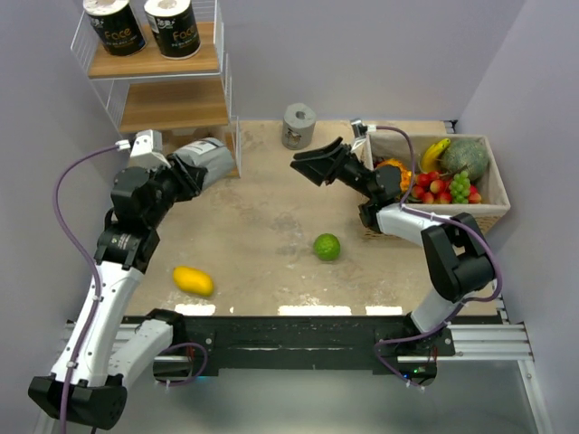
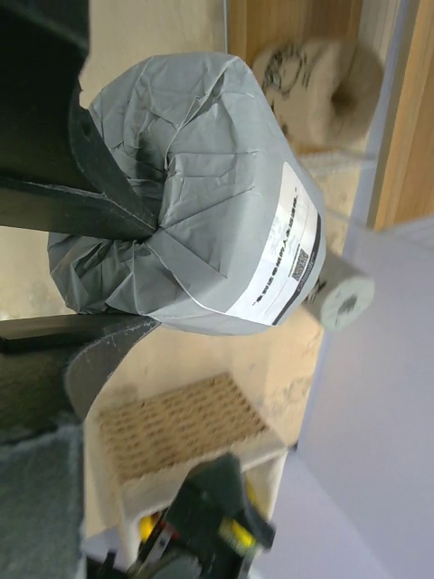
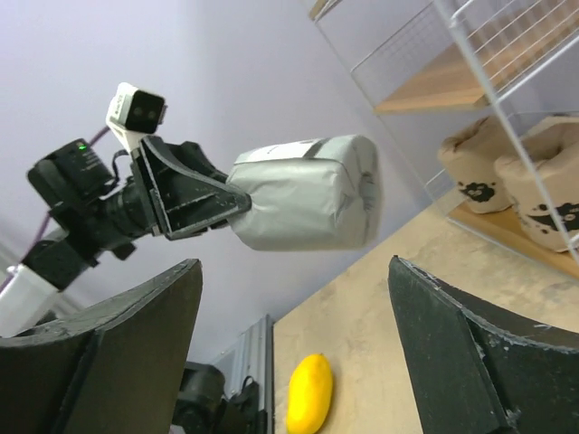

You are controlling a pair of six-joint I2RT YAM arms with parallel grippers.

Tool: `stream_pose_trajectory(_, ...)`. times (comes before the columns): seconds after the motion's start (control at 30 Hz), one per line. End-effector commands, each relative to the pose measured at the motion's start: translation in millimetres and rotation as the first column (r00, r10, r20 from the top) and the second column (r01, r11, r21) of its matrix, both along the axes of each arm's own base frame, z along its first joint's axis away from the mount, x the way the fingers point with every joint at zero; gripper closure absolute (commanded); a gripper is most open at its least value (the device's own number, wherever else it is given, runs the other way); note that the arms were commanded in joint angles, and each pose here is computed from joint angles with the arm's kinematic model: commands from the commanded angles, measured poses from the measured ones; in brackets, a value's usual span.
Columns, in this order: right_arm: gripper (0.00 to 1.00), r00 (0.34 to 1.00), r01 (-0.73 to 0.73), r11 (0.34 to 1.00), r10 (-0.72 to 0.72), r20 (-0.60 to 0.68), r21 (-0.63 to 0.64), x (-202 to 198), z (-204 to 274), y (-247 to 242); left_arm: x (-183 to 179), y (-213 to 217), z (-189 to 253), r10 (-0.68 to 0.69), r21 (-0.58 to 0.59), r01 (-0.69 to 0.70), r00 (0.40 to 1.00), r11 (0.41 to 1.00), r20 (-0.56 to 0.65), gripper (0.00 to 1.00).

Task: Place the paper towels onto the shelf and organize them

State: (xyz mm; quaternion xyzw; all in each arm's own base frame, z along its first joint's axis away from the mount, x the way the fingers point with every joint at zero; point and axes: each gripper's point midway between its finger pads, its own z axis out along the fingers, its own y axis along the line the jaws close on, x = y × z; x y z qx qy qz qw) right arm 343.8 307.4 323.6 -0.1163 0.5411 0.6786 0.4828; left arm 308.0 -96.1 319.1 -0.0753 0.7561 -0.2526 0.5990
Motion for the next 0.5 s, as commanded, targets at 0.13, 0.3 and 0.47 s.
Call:
stream_pose_trajectory(0.13, 0.11, 0.990, 0.030, 0.999, -0.034, 0.135, 0.030, -15.7, 21.7, -13.2, 27.9, 79.3, 37.8, 0.362, 0.311, -0.349, 0.932, 0.884, 0.019, 0.62)
stream_pose_trajectory(0.3, 0.11, 0.981, 0.024, 0.999, -0.028, 0.192, 0.027, -32.3, 34.5, -18.5, 56.9, 97.5, 58.0, 0.410, 0.432, -0.416, 0.905, 0.800, 0.111, 0.61)
stream_pose_trajectory(0.47, 0.10, 0.972, 0.058, 0.998, -0.048, 0.231, -0.034, -40.5, 36.0, -22.2, 74.0, 99.0, 83.1, 0.373, 0.497, -0.426, 0.904, 0.756, 0.207, 0.60)
